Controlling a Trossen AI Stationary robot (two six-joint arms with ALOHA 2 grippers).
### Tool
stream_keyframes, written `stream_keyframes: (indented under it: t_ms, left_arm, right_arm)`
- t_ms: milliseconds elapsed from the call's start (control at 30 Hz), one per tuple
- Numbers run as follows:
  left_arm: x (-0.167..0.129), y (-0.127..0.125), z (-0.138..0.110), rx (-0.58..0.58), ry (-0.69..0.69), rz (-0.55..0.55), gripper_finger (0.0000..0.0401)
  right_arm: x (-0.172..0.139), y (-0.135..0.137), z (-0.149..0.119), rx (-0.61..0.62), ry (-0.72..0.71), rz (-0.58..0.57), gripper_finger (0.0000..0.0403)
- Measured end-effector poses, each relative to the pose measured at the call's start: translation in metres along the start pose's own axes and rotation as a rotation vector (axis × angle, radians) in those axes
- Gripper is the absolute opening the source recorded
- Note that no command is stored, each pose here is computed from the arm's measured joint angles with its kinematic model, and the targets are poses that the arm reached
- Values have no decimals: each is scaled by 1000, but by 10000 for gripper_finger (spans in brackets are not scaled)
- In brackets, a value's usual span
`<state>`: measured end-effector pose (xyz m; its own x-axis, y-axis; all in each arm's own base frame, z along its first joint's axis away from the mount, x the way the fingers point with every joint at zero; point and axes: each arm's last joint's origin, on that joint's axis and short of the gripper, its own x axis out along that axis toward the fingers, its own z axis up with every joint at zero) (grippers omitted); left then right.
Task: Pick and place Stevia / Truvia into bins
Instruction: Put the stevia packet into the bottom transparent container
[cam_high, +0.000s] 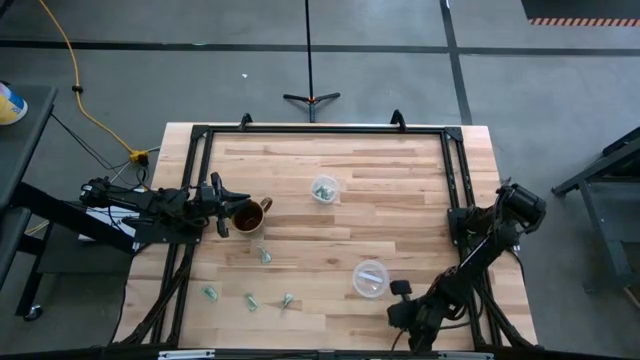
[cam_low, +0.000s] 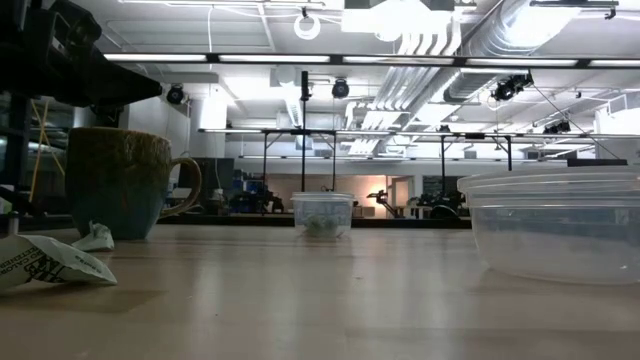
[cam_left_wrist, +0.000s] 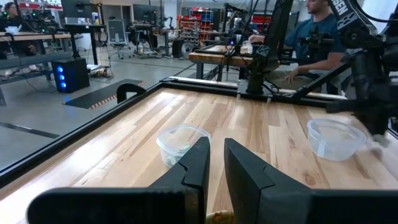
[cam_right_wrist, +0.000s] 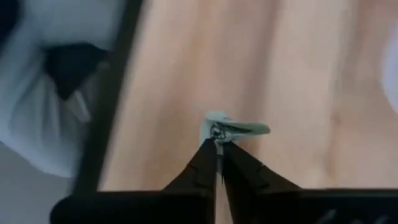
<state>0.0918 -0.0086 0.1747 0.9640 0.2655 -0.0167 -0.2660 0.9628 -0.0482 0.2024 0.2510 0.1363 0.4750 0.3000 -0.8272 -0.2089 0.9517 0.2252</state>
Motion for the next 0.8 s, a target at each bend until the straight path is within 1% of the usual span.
stream_keyframes:
  t_ms: [67, 133, 200, 300, 367, 433, 500, 567, 633, 700, 800]
  left_arm:
    - [0, 0, 0, 0, 0, 0, 83]
    - [0, 0, 0, -1, 0, 0, 83]
    - [0, 0, 0, 0, 0, 0, 83]
    - [0, 0, 0, 0, 0, 0, 83]
    - [0, 0, 0, -1, -1, 0, 83]
    - [0, 0, 0, 0, 0, 0, 83]
    - [0, 0, 0, -1, 0, 0, 83]
    - [0, 0, 0, -1, 0, 0, 83]
    - [0, 0, 0, 0, 0, 0, 83]
    - [0, 0, 0, 0, 0, 0, 83]
    - [0, 0, 0, 0, 0, 0, 83]
  right_arm:
    - [-3, 2, 7, -28, -71, 14, 17]
    - [-9, 1, 15, -65, -147, -11, 21]
    - [-17, 0, 22, -127, -209, -38, 13]
    - [-30, -4, 32, -210, -306, -130, 7]
    - [-37, -11, 38, -217, -347, -204, 13]
    - [-40, -21, 43, -203, -346, -270, 15]
    - [-39, -33, 46, -162, -317, -308, 10]
    - [-37, -46, 50, -109, -266, -300, 5]
    - [-35, -57, 53, -55, -212, -263, 8]
    - [-34, -67, 56, -11, -174, -238, 24]
    - [-34, -75, 58, 18, -145, -226, 64]
